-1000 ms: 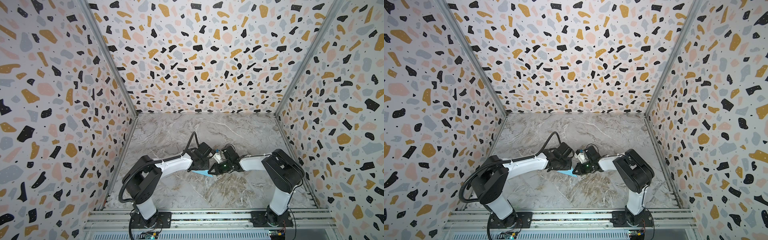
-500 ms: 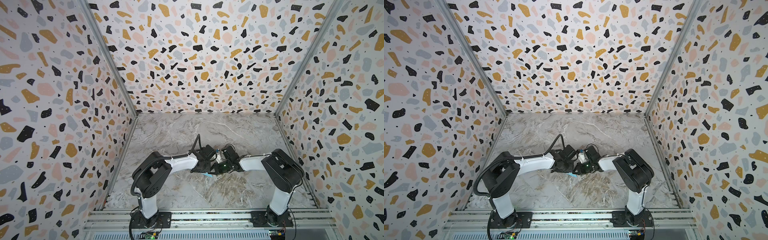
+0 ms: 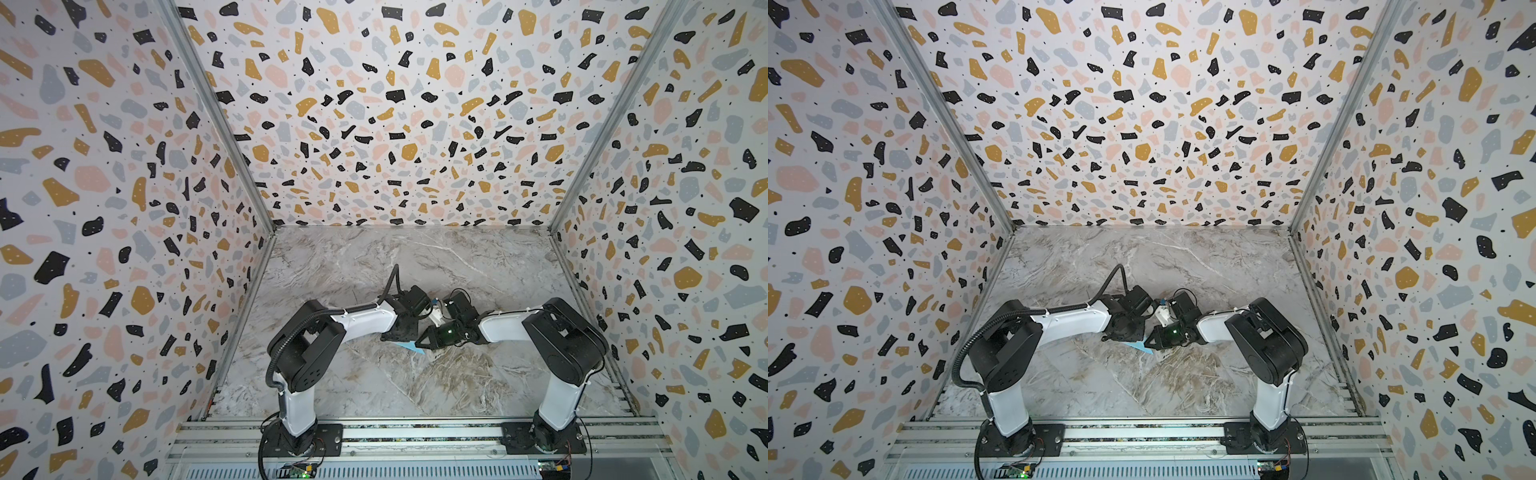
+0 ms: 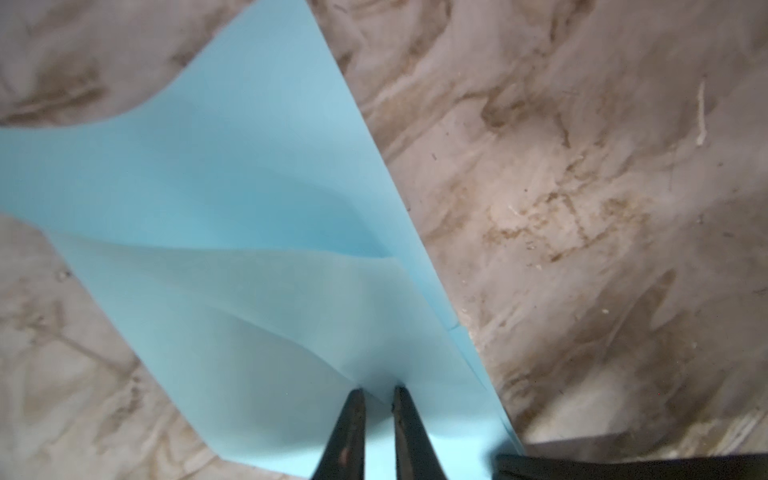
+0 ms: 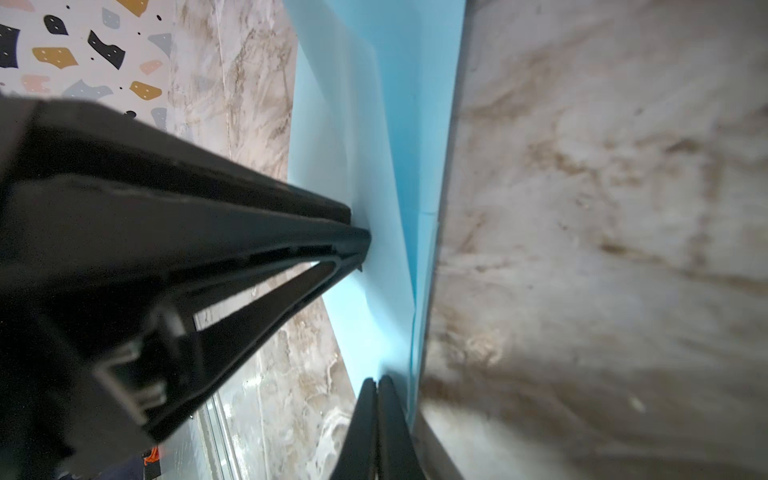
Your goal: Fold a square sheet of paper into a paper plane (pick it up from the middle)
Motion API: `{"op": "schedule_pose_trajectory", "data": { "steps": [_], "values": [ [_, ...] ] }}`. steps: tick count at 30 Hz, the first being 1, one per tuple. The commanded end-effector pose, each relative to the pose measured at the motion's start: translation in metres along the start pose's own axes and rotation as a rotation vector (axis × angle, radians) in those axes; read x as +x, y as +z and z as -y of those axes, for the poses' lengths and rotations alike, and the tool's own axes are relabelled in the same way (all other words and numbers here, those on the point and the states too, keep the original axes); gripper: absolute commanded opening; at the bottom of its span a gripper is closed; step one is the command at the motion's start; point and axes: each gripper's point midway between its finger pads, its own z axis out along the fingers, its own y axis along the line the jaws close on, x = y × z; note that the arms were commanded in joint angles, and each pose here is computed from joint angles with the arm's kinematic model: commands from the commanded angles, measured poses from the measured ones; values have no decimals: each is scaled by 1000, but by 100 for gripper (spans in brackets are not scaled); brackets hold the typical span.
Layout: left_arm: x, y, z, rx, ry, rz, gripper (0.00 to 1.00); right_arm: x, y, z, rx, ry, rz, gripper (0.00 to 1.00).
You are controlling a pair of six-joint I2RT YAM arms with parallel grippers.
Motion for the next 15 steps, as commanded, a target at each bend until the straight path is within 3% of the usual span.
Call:
{"op": "schedule_pose_trajectory", "data": {
  "steps": [1,15],
  "values": [
    [-16,0,-9,-24,-9,25,20,49,2,55,200,120,-112,5],
    [-28,9,-24,-62,-22,24,15,50,1,56,204,123,-113,5]
  ]
}}
